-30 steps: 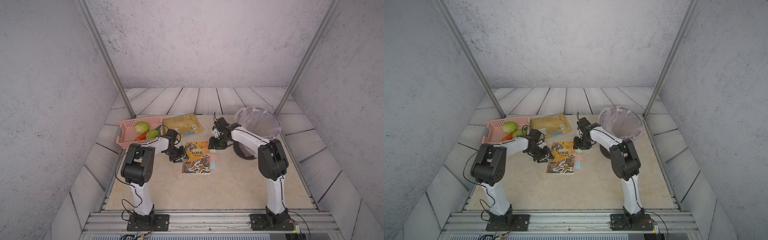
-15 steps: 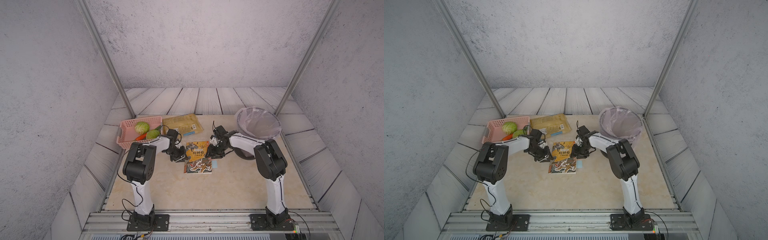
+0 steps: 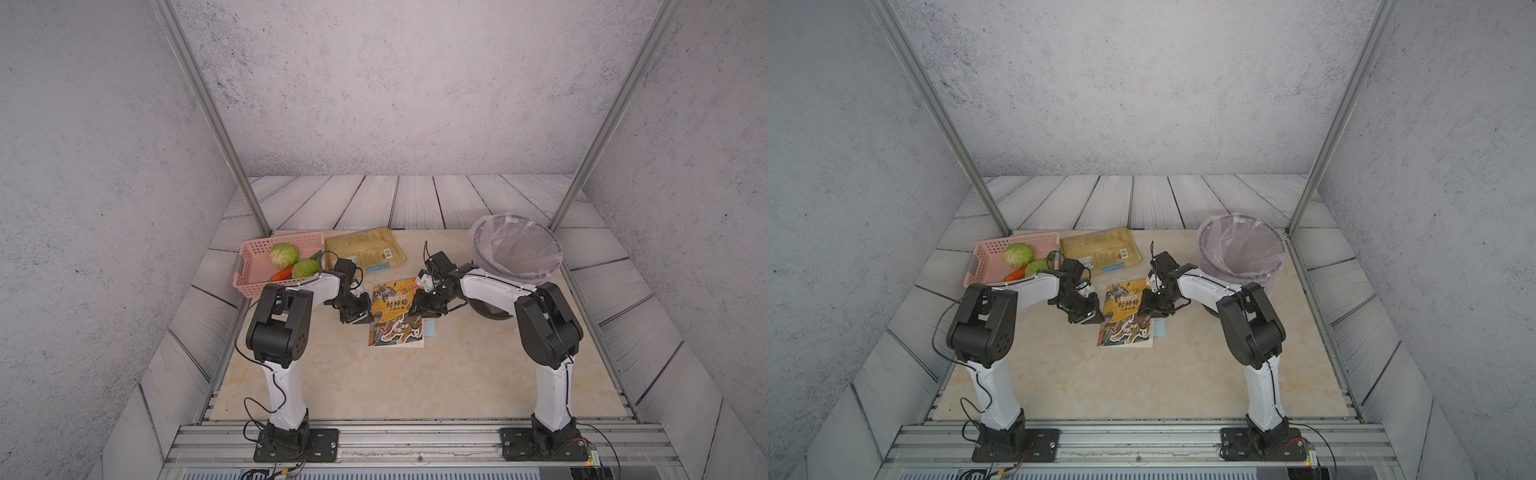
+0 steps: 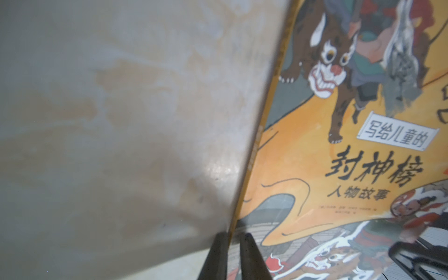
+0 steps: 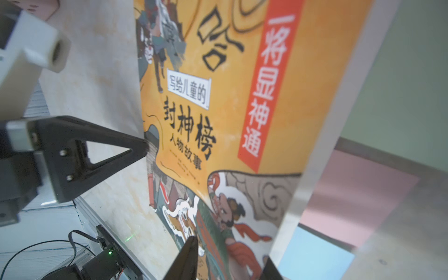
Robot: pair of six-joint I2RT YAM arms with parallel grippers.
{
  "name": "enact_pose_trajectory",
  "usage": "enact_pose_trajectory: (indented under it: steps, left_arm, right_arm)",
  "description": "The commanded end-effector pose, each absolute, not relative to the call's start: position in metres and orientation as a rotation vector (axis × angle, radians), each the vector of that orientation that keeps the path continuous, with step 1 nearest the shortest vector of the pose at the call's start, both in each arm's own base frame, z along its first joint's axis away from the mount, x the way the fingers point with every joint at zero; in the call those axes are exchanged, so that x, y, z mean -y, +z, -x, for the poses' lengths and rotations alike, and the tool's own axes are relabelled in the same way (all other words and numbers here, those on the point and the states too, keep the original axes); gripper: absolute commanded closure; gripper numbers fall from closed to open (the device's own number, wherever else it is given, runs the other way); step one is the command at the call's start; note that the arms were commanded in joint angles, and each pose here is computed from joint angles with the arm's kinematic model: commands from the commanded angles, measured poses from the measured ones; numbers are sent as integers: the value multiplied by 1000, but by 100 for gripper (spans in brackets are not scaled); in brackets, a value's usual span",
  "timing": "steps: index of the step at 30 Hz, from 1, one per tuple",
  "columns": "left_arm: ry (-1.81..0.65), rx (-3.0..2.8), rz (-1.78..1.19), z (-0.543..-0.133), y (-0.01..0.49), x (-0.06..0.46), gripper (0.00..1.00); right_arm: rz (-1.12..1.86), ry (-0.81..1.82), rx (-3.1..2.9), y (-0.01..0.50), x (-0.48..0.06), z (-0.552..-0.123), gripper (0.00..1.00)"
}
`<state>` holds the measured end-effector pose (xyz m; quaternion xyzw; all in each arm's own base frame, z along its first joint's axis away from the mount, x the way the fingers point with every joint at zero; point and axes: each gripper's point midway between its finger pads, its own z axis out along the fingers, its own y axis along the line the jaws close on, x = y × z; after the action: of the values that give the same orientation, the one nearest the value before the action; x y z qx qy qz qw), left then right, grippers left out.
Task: Peel off the used sticky note
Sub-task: Open the book at the center of the board.
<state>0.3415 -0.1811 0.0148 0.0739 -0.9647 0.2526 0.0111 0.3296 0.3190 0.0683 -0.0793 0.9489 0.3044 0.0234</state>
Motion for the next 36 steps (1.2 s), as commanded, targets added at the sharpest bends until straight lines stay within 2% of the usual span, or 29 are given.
enact_pose_trajectory:
  steps: [1, 13, 19, 25, 31, 36]
  left_arm:
    - [650, 2950, -236, -318, -12, 173, 83]
    - [913, 3087, -451, -358, 69, 130, 51]
    - [1066, 3164, -578, -369, 117, 98, 42]
    - [1203, 3248, -707, -370, 161, 64, 26]
    - [1307, 3255, -864, -368, 184, 33, 23]
    - [1341, 3268, -869, -366, 193, 28, 22]
  right_arm:
    - [256, 979, -2905, 89, -324, -325, 64]
    - [384, 1035, -2760, 157, -364, -330, 67]
    - [426, 1120, -2714, 165, -404, -340, 66]
    - [455, 1239, -2682, 163, -448, -349, 67]
    - [514, 1321, -2674, 153, -491, -346, 67]
    - [537, 1332, -2703, 130, -512, -343, 68]
